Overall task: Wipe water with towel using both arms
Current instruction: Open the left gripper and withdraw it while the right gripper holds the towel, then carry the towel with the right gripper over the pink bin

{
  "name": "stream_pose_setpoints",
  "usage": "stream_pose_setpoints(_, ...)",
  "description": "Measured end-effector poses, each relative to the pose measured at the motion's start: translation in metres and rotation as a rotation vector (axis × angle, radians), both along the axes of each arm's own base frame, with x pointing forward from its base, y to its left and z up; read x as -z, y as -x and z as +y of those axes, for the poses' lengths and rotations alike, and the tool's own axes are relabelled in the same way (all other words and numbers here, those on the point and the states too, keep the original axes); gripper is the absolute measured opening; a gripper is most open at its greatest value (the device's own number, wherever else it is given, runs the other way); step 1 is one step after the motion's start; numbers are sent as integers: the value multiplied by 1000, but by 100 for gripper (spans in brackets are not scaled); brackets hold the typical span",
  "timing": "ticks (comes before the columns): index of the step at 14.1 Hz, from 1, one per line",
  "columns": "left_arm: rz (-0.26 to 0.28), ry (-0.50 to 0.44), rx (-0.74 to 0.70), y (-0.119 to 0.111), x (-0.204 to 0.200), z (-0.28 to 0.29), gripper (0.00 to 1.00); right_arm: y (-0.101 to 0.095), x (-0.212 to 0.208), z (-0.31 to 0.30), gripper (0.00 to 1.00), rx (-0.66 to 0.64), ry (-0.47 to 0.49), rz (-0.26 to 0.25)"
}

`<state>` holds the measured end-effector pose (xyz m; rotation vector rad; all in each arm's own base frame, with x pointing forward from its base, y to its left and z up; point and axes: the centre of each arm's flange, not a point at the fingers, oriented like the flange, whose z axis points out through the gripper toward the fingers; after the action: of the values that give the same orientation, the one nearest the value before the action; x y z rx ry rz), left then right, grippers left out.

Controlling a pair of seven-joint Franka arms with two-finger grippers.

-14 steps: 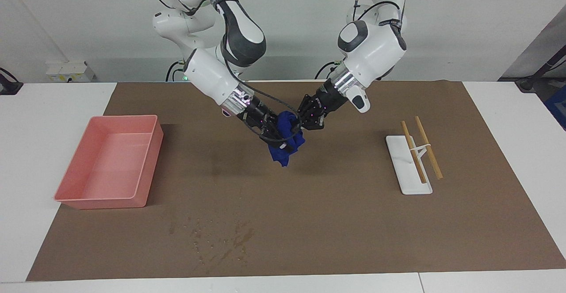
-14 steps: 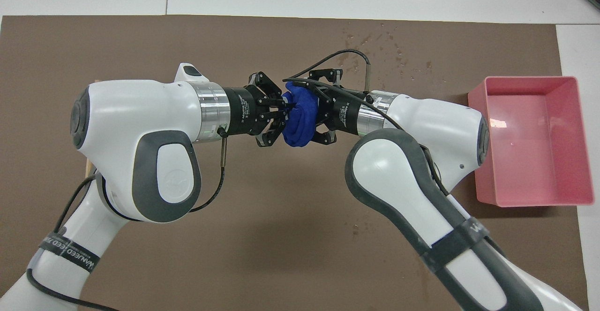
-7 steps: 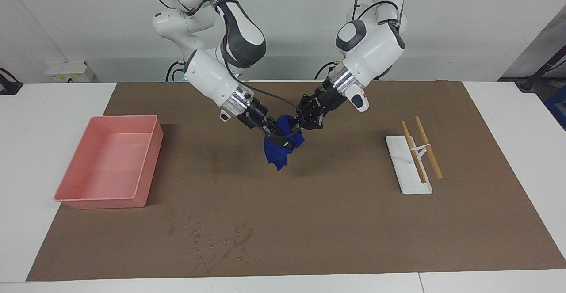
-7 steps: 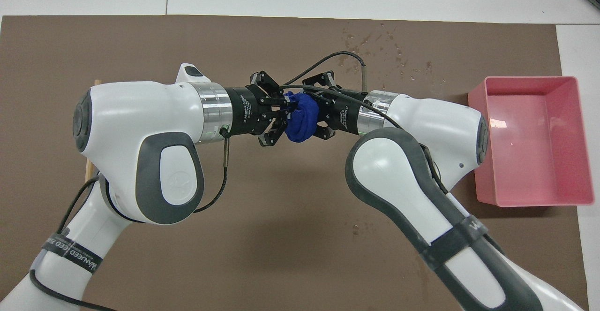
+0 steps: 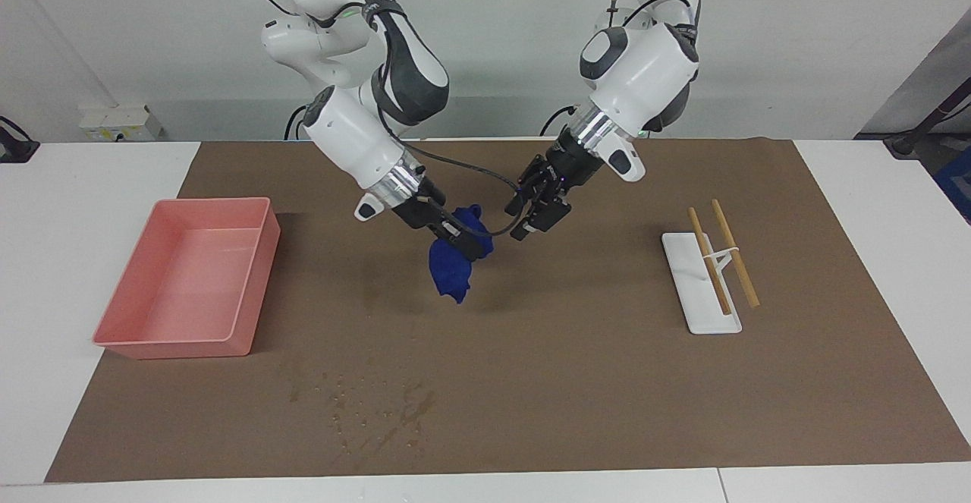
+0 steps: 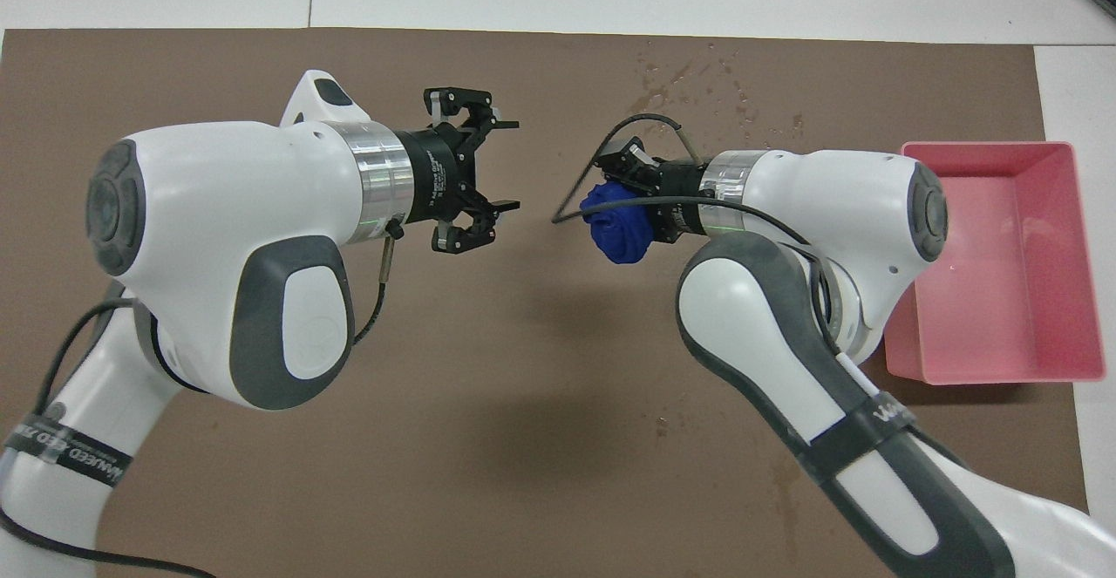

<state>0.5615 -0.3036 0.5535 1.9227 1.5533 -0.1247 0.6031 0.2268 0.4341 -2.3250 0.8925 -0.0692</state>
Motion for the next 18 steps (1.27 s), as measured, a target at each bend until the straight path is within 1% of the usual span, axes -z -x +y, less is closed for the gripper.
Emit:
stream_pose_setpoints(1, -39, -63, 26, -6, -6, 9, 99, -5, 4, -21, 0, -79, 78, -27)
stream_pose_setpoints(3, -98, -199, 133, -18, -12, 32, 100, -11, 16, -66, 0, -272, 270, -72)
stream_pose_setpoints(4, -121, -284, 226, -23, -13, 44, 100, -12, 27, -85, 0, -349, 345, -79)
stream_pose_setpoints(5, -142, -367, 337, -25, -15, 57, 100, -9, 40, -98, 0, -405, 388, -73)
stream_pose_setpoints(7, -170, -486, 556, -31, -15, 88, 100, 4, 73, -103, 0, -464, 408, -27)
stream_pose_setpoints(10, -197, -635, 886, -38, -11, 142, 100, 38, 118, -91, 0, -520, 406, 68)
stream_pose_setpoints(12, -184, -709, 1106, -35, -16, 165, 100, 64, 138, -86, 0, -551, 408, 121)
stream_pose_setpoints(13, -173, -735, 1201, -32, -20, 170, 100, 76, 144, -85, 0, -561, 410, 139)
stream_pose_setpoints(15, -122, -763, 1366, -25, -29, 185, 100, 96, 151, -87, 0, -572, 413, 167)
stream_pose_setpoints(16, -97, -754, 1435, -21, -33, 197, 100, 101, 154, -88, 0, -571, 417, 167)
stream_pose_setpoints(17, -84, -737, 1480, -18, -39, 209, 100, 102, 156, -89, 0, -564, 426, 145)
stream_pose_setpoints(18, -82, -731, 1498, -15, -48, 220, 100, 101, 160, -90, 0, -561, 437, 112)
